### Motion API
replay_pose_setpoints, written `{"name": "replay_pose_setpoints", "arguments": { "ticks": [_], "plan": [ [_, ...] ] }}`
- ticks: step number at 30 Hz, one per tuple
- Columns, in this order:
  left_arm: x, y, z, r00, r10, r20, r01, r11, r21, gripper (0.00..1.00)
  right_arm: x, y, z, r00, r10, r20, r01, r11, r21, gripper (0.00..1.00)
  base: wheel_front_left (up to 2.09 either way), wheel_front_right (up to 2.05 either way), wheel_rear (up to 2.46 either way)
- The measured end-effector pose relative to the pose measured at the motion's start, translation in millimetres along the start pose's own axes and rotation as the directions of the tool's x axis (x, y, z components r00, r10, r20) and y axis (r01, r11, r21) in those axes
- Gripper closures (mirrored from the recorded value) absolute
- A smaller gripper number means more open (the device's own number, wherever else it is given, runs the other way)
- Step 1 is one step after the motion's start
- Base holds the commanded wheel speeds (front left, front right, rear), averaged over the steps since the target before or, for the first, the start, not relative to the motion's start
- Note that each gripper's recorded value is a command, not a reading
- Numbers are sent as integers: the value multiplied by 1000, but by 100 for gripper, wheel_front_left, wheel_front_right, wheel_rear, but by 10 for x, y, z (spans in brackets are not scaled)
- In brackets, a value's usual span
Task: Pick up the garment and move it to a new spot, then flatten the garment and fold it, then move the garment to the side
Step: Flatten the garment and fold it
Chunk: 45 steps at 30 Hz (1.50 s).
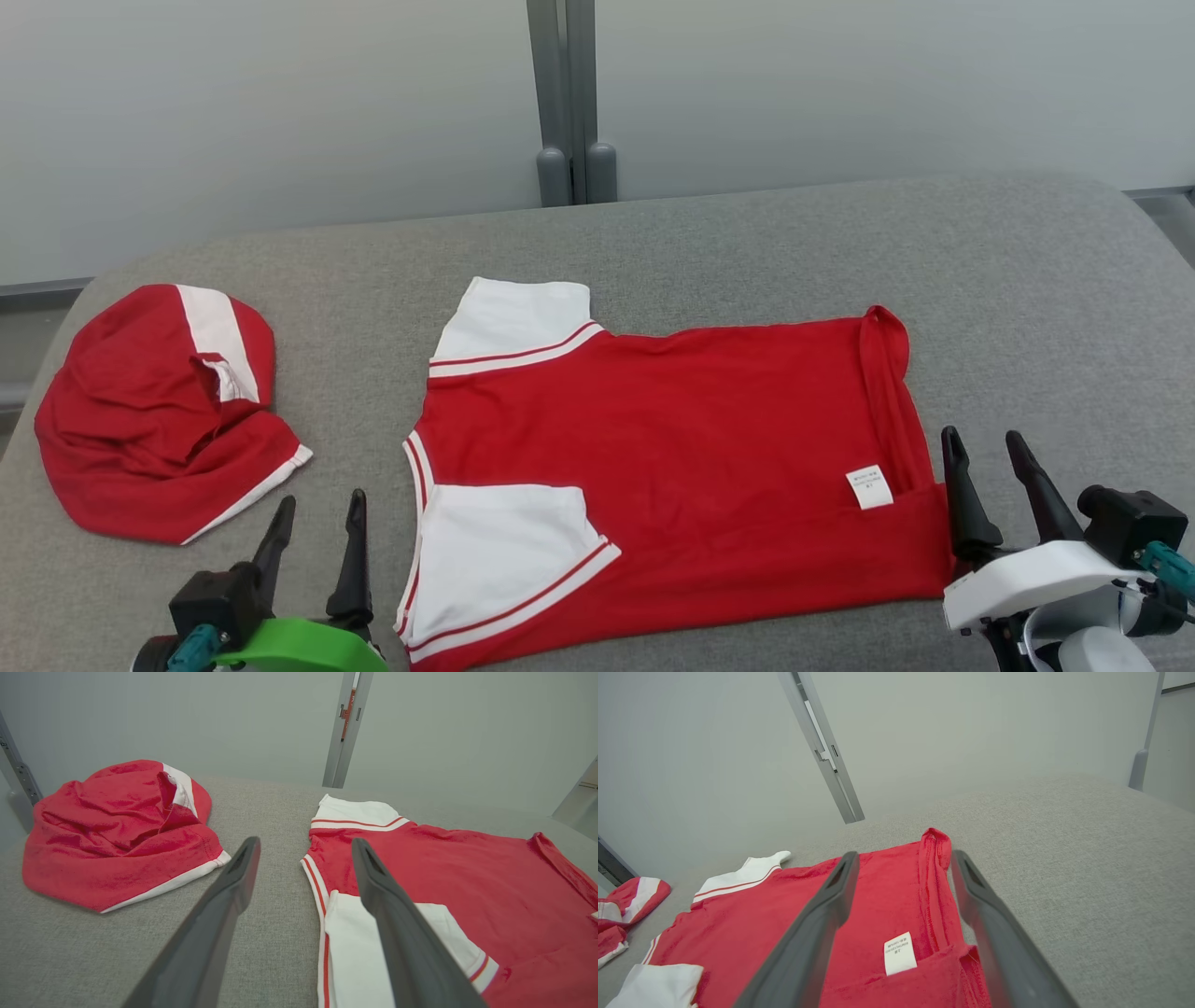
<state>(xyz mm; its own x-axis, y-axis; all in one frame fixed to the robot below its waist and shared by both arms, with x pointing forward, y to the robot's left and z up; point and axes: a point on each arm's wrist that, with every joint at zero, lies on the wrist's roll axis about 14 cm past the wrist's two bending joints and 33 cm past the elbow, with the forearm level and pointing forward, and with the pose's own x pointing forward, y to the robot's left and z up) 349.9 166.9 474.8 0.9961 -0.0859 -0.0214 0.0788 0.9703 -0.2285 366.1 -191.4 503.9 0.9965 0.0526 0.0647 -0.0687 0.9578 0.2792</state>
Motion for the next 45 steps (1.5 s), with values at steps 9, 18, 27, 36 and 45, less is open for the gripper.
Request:
{"name": "replay_pose_setpoints", "arguments": {
  "ticks": [9, 18, 27, 36, 45],
  "plan": [
    [52, 144, 389, 994, 22, 111, -30, 997, 67, 0, 18, 198, 275, 994, 63, 94, -55, 995, -85, 0, 0, 0, 0],
    [5, 217, 454, 991, 26, 128, -38, 995, 95, 0, -90, 306, 243, 991, 97, 87, -87, 990, -113, 0, 0, 0, 0],
    [-62, 252, 405, 993, 30, 115, -40, 995, 87, 0, -130, 355, 190, 992, 107, 73, -99, 989, -108, 0, 0, 0, 0],
    [-67, 236, 370, 994, 24, 106, -33, 996, 88, 0, -145, 351, 155, 993, 105, 63, -98, 990, -106, 0, 0, 0, 0],
    [-74, 237, 352, 994, 26, 102, -35, 996, 87, 0, -154, 346, 137, 993, 103, 56, -97, 990, -106, 0, 0, 0, 0]
  ]
}}
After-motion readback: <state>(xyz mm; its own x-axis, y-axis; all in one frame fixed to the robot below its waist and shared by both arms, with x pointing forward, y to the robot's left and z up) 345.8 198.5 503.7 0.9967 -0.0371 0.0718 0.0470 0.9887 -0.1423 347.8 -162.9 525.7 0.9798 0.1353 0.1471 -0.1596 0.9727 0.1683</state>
